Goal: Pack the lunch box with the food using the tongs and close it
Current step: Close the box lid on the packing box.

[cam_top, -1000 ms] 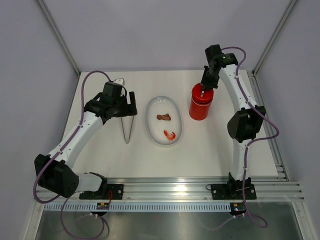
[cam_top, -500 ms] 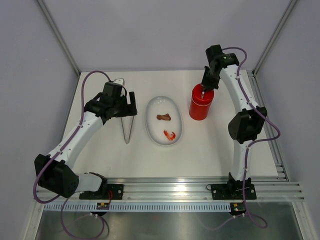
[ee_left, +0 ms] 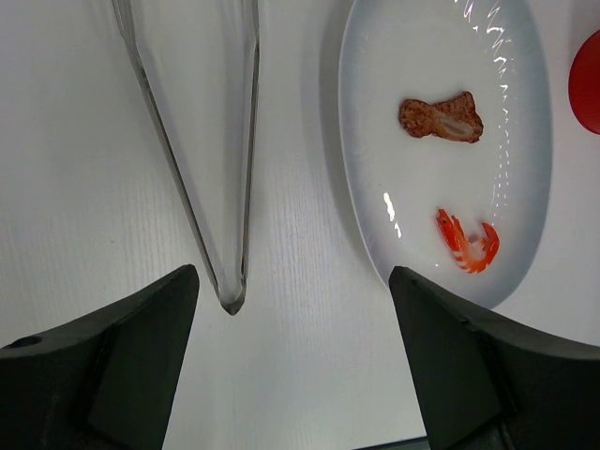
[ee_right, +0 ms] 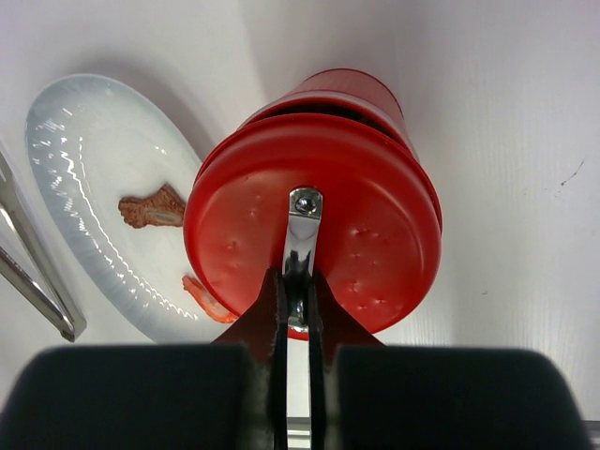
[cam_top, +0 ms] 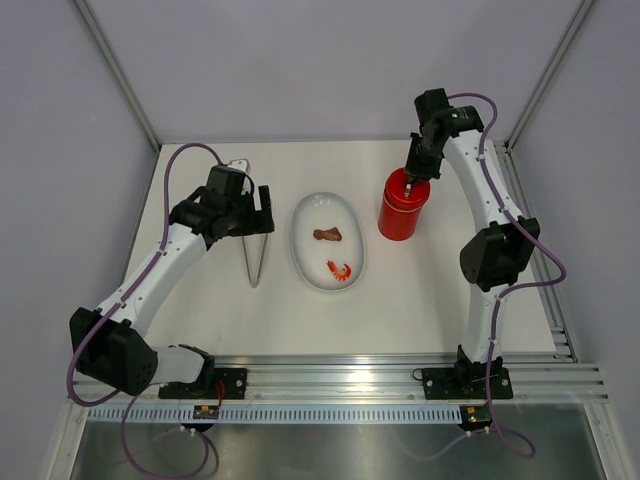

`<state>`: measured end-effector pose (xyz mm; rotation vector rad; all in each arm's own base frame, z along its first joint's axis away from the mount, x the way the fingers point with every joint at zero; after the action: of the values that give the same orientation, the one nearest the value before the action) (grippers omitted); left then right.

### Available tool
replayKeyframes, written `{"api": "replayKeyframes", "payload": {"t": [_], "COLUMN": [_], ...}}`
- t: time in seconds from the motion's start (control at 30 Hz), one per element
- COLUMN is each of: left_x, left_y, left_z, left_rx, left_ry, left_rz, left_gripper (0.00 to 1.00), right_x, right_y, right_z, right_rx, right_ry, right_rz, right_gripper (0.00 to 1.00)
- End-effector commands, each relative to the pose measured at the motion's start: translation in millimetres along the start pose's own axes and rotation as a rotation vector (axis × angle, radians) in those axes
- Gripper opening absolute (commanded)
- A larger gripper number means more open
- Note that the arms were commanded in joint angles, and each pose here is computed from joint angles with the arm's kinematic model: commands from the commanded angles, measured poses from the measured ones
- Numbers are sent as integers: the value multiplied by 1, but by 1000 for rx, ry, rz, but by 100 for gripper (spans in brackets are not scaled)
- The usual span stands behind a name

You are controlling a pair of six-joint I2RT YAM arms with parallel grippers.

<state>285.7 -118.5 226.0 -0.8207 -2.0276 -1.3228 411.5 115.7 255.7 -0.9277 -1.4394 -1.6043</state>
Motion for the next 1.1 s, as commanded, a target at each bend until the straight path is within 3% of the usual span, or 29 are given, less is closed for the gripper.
{"api": "replayKeyframes", "payload": {"t": [0.0,0.77,1.0,1.03,1.07], "left_x": [1,2,2,1,1], "left_y": [4,0,1,0,0], "left_z": [-3,0,0,0,-1], "left_rx": [-1,-7,-10,-11,-12], "left_ry": [-24,-17,-17,-19,-22], "left_rz": [-15,-11,-9,-4,-4], "left_gripper": [86,86,86,86,86], "right_x": [-4,-30,-22,-21,-21], "right_y": [-5,1,7,8,9], "right_z": [7,3,-8,-9,-9], "right_rx": [42,22,12,20,23], "right_ry": [60,11,-80,-84,-87], "right_rz": [30,80,33,32,31], "right_gripper": [0,0,16,28,32]}}
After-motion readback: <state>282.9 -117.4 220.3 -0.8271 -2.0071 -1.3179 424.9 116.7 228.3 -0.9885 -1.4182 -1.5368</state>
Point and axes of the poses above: each gripper's point midway between its finger pads, its own x axis back along the fingers, its own z axis along the line the jaws close on, y = z × x, the point moved 5 cm from there along x, back along the fingers, and after that the axes turned 12 degrees about x, right-handed, at the moved point
